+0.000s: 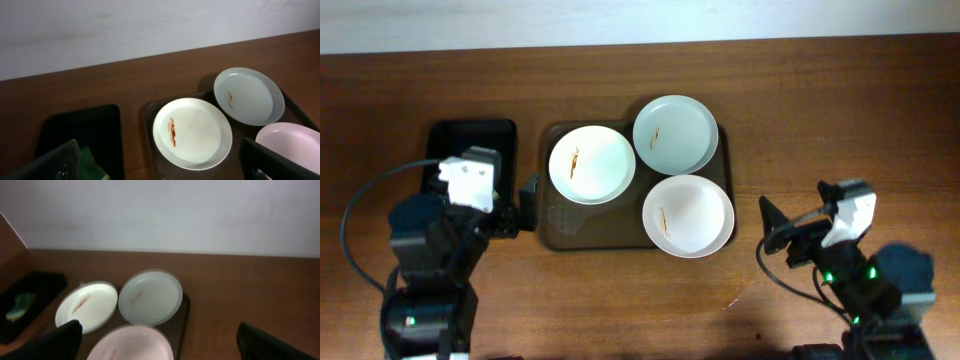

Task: Clean dirty plates on tray and stack at the side

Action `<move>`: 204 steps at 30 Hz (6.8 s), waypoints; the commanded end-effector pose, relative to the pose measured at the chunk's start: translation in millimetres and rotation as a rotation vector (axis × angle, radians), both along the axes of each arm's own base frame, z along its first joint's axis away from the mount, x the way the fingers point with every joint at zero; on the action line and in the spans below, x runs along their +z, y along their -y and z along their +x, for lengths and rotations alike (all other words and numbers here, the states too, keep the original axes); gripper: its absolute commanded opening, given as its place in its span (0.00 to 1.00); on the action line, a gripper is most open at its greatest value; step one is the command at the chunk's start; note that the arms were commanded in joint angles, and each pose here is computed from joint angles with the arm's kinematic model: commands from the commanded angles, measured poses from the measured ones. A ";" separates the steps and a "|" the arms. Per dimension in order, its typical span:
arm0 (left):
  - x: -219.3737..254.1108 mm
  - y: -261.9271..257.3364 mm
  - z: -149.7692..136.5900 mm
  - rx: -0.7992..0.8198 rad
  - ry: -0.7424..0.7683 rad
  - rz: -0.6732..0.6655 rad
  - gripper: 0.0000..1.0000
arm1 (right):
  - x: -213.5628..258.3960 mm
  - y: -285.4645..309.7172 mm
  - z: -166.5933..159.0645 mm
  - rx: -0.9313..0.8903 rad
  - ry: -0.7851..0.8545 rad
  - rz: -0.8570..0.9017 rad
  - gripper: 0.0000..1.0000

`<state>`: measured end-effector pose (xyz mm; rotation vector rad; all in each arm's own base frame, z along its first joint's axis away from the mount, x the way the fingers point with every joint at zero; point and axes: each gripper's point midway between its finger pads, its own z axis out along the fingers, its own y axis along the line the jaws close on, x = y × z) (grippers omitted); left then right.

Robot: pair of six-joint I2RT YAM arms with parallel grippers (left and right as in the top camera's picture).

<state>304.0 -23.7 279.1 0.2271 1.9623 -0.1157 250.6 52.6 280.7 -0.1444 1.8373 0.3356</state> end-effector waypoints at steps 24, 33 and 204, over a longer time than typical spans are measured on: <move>-52.9 8.0 42.7 0.032 -0.528 -0.271 0.99 | -55.0 -97.8 121.3 0.130 -0.564 0.228 0.98; -47.9 -38.6 51.8 0.215 -0.712 -0.291 0.98 | -57.8 -146.9 140.8 0.215 -0.526 0.251 0.97; -293.4 79.0 93.0 -0.068 -0.985 -0.063 0.00 | -286.3 -243.0 157.8 -0.014 -1.030 0.136 0.04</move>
